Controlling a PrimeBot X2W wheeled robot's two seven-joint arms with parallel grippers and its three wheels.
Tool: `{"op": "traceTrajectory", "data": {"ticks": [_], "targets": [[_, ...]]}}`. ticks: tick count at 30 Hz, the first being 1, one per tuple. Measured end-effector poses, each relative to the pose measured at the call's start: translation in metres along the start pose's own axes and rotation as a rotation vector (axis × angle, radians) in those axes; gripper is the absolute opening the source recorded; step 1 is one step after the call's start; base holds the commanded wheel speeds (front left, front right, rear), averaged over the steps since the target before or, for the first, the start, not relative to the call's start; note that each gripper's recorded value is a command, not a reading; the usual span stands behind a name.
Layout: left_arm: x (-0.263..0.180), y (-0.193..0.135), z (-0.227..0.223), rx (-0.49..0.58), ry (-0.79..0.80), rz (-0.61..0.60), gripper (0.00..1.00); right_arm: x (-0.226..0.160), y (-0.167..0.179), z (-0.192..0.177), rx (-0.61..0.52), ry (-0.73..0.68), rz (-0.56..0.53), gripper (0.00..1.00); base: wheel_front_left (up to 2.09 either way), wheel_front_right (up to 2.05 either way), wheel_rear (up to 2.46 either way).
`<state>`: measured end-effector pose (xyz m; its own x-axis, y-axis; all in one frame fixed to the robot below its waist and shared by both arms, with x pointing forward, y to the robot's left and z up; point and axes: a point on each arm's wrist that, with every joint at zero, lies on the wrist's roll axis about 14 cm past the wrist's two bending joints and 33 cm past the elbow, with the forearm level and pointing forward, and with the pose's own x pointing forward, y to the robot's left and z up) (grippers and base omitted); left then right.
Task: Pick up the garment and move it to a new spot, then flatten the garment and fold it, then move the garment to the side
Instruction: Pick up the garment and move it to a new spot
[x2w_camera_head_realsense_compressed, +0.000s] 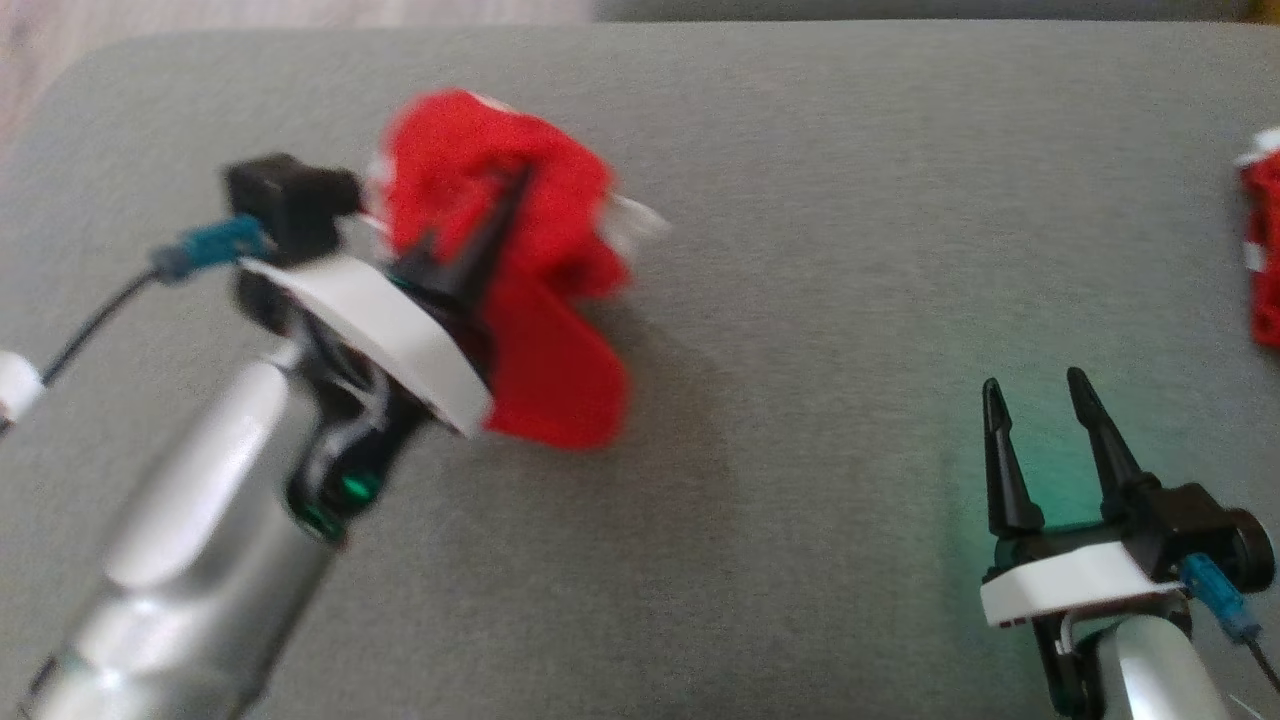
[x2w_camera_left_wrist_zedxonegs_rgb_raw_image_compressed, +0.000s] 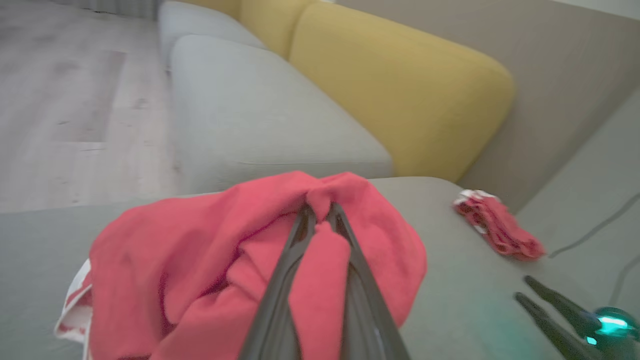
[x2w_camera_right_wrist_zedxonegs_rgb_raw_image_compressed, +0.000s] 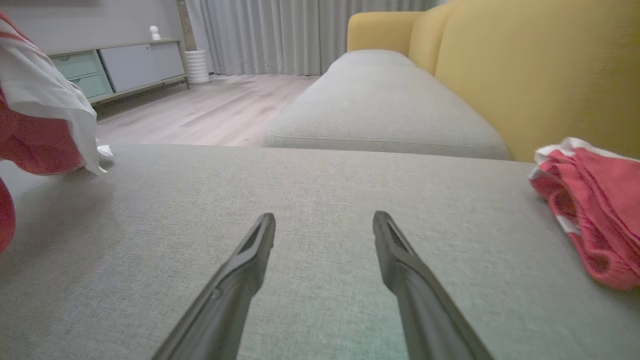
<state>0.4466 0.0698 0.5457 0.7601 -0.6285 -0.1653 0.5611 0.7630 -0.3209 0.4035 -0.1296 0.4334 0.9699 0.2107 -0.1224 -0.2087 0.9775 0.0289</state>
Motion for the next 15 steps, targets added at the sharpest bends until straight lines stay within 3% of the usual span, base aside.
{"op": "traceTrajectory", "data": {"ticks": [5,6,10,15], "targets": [[0.006,-0.106,0.01,-0.027,-0.015,-0.307,0.0,-0.02,-0.019,0.005,0.03,-0.014,-0.07,1.0,0.0,0.0,0.0],[0.006,-0.106,0.01,-0.027,-0.015,-0.307,0.0,-0.02,-0.019,0.005,0.03,-0.014,-0.07,1.0,0.0,0.0,0.0],[0.006,-0.176,0.001,-0.081,0.034,-0.52,0.0,-0.035,-0.033,0.006,0.051,-0.018,-0.124,1.0,0.0,0.0,0.0],[0.022,-0.203,-0.026,-0.138,0.133,-0.597,0.0,-0.051,-0.052,0.003,0.076,-0.013,-0.2,1.0,0.0,0.0,0.0]]}}
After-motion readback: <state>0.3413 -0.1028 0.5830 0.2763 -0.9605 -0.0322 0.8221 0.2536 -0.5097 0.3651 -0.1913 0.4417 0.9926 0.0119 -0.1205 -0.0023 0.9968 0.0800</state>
